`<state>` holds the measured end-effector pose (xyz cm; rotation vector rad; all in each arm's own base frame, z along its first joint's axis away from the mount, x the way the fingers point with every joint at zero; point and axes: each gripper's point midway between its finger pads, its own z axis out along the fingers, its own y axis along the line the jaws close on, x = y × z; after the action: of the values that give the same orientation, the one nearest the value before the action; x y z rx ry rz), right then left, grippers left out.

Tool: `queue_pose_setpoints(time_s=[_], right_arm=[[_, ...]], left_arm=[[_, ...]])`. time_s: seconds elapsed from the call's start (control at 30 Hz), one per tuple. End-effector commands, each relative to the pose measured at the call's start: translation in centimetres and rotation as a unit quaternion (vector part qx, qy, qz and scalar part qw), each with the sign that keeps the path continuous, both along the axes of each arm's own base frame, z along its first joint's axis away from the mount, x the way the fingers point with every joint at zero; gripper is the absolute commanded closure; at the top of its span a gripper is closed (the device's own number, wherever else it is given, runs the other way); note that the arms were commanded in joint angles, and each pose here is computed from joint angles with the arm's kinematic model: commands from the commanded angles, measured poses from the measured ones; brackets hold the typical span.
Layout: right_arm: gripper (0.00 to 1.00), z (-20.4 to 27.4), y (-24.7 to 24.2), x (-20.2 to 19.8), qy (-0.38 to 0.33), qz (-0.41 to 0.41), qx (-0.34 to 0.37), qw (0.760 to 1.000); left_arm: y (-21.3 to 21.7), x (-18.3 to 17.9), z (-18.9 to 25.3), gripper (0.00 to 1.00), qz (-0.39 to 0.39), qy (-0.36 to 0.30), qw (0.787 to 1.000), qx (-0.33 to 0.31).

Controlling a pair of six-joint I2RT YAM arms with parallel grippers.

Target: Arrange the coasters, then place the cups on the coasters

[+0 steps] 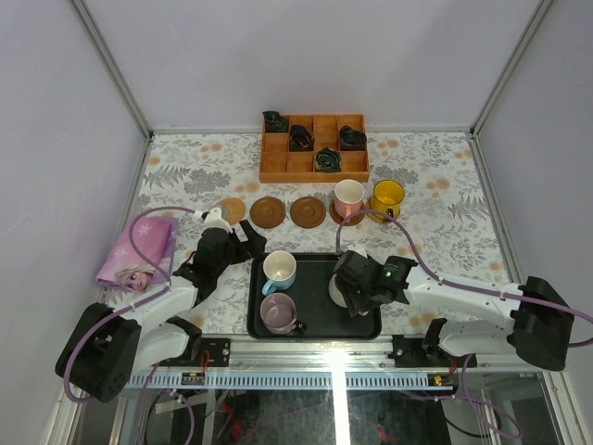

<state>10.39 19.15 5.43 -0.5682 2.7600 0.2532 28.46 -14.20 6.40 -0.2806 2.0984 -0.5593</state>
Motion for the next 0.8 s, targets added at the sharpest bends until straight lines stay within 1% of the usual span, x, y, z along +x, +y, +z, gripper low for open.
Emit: queue_pose_setpoints(time_s=[0.0, 0.13, 0.23, 0.27, 0.47, 0.57, 0.67, 0.77], right_arm=[[0.54, -0.1, 1.6, 1.2, -0.018, -0.002, 0.001, 1.0], [0.77, -0.8, 1.7, 1.2, -0.012, -0.001, -0.019, 1.0], [0.97, -0.9, 2.0, 1.2, -0.014, -0.002, -0.025, 1.0], [1.0, -0.9, 2.1, 1.2, -0.018, -0.003, -0.028, 0.999], [1.0, 1.2, 3.4, 2.6, -0.064, -0.003, -0.037, 0.997], [1.0, 3.3, 4.8, 4.8, -0.109, -0.024, -0.028, 0.993], [1.0, 6.1, 6.7, 7.8, -0.168, -0.057, -0.016, 0.984], [1.0, 8.4, 8.2, 10.6, -0.218, -0.084, -0.023, 0.972]], left_arm=[[-0.3, 0.0, 0.7, 0.0, -0.001, -0.013, 1.0, -0.014], [-0.2, -0.2, 0.8, 0.0, 0.0, -0.014, 1.0, -0.015], [-0.2, -0.1, 0.9, 0.0, 0.001, -0.015, 1.0, -0.015], [-0.2, -0.1, 0.8, 0.0, 0.001, -0.014, 1.0, -0.015], [-0.2, -0.1, 0.8, 0.0, 0.002, -0.013, 1.0, -0.015], [-0.2, 0.0, 0.9, 0.0, 0.004, -0.014, 1.0, -0.015], [0.0, 0.0, 1.0, 0.0, 0.007, -0.016, 1.0, -0.013], [0.2, 0.1, 1.2, 0.0, 0.011, -0.018, 1.0, -0.011]])
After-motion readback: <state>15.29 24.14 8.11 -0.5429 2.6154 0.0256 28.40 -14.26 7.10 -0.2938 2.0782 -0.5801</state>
